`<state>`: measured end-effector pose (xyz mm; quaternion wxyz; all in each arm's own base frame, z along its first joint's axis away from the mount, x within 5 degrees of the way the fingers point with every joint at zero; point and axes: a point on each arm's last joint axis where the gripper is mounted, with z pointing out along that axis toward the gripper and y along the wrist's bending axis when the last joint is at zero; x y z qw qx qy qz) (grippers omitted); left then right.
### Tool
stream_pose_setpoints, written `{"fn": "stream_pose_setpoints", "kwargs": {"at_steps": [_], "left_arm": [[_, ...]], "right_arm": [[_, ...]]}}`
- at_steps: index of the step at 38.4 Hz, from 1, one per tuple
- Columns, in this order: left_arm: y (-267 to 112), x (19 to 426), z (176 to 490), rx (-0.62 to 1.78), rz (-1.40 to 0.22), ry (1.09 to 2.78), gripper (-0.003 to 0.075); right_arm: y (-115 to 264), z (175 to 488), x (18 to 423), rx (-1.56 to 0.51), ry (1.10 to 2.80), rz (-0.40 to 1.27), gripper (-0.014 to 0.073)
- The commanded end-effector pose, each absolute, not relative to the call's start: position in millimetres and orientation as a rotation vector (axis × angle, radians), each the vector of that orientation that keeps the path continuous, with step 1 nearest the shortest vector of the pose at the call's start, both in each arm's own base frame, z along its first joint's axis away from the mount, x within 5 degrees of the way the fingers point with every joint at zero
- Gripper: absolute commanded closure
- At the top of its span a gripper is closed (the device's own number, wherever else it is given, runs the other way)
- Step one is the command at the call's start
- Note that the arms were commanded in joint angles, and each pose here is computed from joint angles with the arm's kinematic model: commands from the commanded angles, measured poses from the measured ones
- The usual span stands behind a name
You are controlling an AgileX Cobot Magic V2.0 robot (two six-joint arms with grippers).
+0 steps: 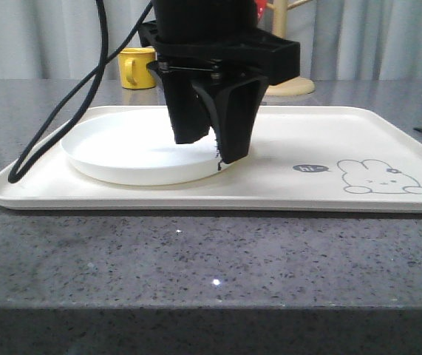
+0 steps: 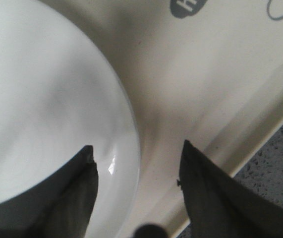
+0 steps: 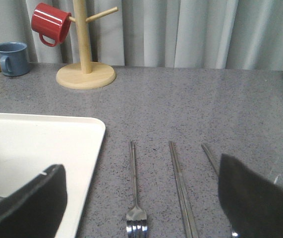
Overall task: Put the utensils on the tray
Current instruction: 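Lower the plate onto the tray, open the left gripper and withdraw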
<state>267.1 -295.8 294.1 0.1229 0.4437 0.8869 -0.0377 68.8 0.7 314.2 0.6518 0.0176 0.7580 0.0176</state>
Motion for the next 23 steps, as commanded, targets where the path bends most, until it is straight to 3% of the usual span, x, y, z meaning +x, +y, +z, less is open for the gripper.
{"fn": "stream_pose_setpoints", "kwargs": {"at_steps": [1, 8, 16, 23], "left_arm": [[-287.2, 260.5, 334.9, 1.231, -0.172, 2.517, 0.0337], [-278.1, 255.3, 360.0, 1.201, -0.189, 2.452, 0.0442], [-246.0, 257.7, 368.2, 1.125, -0.143, 2.471, 0.0738], [-194.2, 263.1, 369.0, 0.942, -0.126, 2.51, 0.0738]], "right_arm": [[-0.4, 331.7, 70.4, 0.029, 1.619, 0.012, -0.0045], [-0.4, 331.7, 70.4, 0.029, 1.619, 0.012, -0.0045], [-0.4, 331.7, 70.4, 0.029, 1.619, 0.012, -0.0045], [-0.4, 331.7, 70.4, 0.029, 1.619, 0.012, -0.0045]]}}
